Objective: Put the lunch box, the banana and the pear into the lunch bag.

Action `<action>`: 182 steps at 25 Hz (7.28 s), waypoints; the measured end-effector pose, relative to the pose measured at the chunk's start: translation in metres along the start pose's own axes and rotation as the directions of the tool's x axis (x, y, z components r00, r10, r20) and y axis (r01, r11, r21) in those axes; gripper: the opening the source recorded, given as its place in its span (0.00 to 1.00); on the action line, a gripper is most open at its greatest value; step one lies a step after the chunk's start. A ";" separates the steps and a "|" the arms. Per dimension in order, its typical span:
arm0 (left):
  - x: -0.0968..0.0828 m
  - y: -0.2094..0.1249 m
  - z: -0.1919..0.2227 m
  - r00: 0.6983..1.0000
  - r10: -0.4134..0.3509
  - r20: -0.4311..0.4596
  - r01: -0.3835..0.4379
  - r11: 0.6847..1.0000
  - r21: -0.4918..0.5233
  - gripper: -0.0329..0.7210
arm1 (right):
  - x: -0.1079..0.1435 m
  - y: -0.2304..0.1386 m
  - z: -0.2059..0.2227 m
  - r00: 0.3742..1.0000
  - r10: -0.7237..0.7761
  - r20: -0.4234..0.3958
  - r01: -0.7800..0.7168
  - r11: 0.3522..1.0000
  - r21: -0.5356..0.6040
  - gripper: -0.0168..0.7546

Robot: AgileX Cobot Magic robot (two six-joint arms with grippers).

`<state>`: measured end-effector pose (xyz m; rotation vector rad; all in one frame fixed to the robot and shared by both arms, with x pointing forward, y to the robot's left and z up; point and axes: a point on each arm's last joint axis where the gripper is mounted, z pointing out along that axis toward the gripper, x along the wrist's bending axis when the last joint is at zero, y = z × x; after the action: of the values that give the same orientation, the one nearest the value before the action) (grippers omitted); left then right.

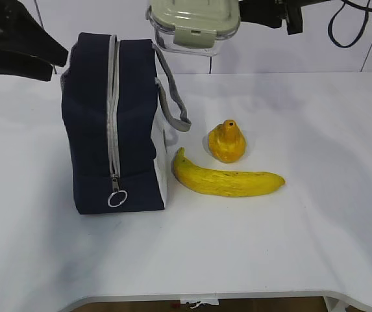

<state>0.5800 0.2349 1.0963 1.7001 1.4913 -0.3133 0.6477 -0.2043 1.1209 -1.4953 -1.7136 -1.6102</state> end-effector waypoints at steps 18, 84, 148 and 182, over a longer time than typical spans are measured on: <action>0.020 0.003 0.027 0.997 -0.038 0.064 0.034 0.998 0.060 0.30 | 0.002 -0.018 0.065 0.996 0.069 -0.057 -0.069 0.998 0.005 0.49; 0.016 -0.002 0.021 0.997 0.047 0.055 -0.053 0.993 0.106 0.06 | -0.079 -0.074 0.167 0.986 0.107 0.125 -0.127 0.978 0.163 0.49; 0.027 -0.008 0.020 0.992 0.119 -0.051 -0.108 0.978 0.176 0.06 | -0.049 -0.028 0.161 0.938 -0.186 0.291 0.041 0.897 0.440 0.72; 0.034 -0.011 0.018 0.980 0.164 -0.112 -0.136 0.965 0.226 0.06 | -0.001 -0.074 0.045 0.606 -0.775 0.180 0.384 0.482 0.787 0.71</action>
<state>0.5848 0.2449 1.0581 2.0311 1.4529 -0.2982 0.6031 -0.1499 1.0699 -0.9767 -2.9949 -0.5282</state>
